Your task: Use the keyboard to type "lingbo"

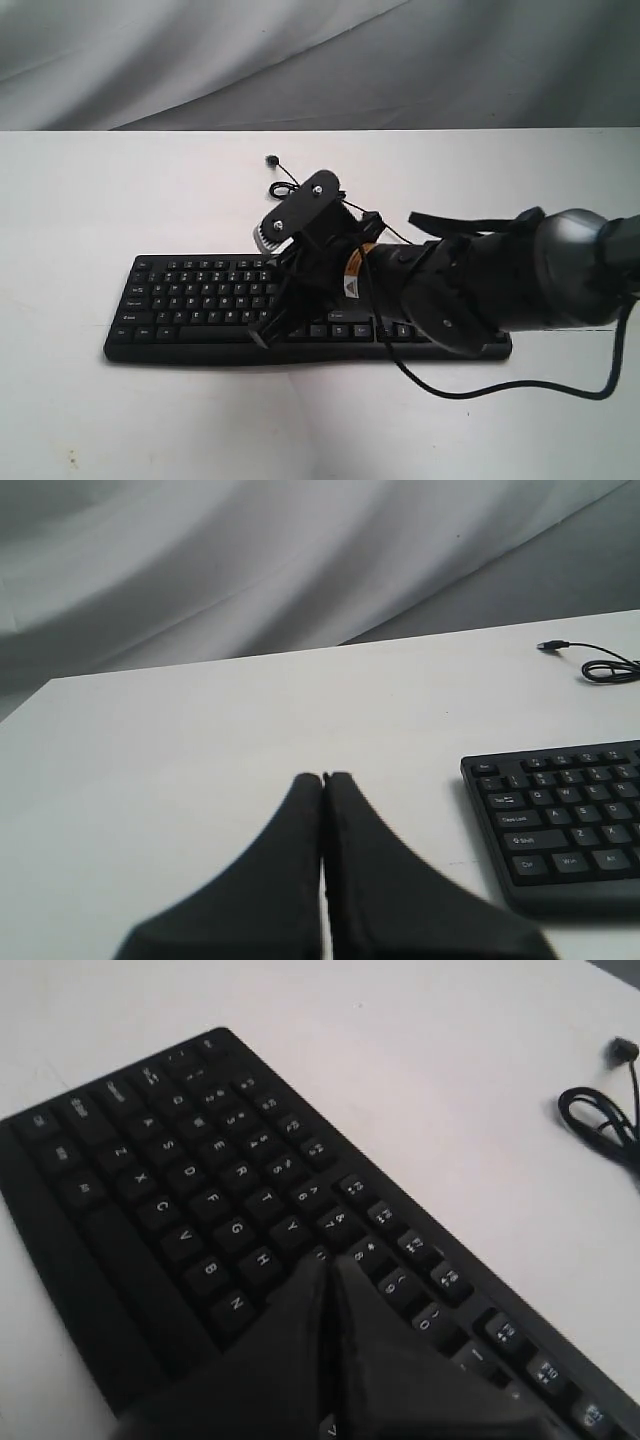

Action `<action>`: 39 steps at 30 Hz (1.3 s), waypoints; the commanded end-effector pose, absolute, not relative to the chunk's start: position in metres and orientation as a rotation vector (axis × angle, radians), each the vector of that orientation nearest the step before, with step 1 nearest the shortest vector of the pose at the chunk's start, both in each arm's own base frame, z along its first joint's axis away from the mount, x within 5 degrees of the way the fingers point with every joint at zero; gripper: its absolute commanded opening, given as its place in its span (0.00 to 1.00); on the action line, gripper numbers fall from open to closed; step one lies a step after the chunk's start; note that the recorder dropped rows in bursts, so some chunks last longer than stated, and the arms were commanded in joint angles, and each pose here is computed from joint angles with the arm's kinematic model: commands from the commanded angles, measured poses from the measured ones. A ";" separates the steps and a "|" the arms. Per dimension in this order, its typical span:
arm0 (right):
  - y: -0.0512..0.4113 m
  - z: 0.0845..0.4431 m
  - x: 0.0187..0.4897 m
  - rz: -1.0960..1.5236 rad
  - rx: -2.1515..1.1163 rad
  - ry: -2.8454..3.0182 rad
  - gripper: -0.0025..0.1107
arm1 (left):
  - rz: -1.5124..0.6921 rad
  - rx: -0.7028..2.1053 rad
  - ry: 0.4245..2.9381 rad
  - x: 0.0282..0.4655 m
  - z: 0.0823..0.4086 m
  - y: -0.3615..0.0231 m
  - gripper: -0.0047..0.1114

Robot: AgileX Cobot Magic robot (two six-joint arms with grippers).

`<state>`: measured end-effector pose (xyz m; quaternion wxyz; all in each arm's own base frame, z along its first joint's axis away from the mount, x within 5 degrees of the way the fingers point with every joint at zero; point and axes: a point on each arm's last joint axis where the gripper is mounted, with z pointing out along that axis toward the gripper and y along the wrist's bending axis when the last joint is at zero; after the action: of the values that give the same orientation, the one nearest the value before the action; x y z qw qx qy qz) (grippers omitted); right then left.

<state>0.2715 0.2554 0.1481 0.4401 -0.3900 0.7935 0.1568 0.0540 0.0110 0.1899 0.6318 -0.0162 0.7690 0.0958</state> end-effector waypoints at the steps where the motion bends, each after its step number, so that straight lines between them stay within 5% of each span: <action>1: 0.261 0.132 0.273 0.396 -0.997 1.957 0.02 | 0.208 -0.034 1.750 0.054 0.189 0.010 0.04; 18: 0.268 0.136 0.305 0.180 -1.176 2.122 0.02 | 0.208 -0.034 1.750 0.054 0.189 0.010 0.04; 39: 0.272 0.147 0.309 0.314 -0.915 2.355 0.02 | 0.208 -0.034 1.750 0.054 0.189 0.010 0.04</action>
<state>0.3028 0.2714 0.1386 0.2918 -0.3537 0.8814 0.1138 0.0540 0.0110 0.1899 0.6318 -0.0162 0.7690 0.0958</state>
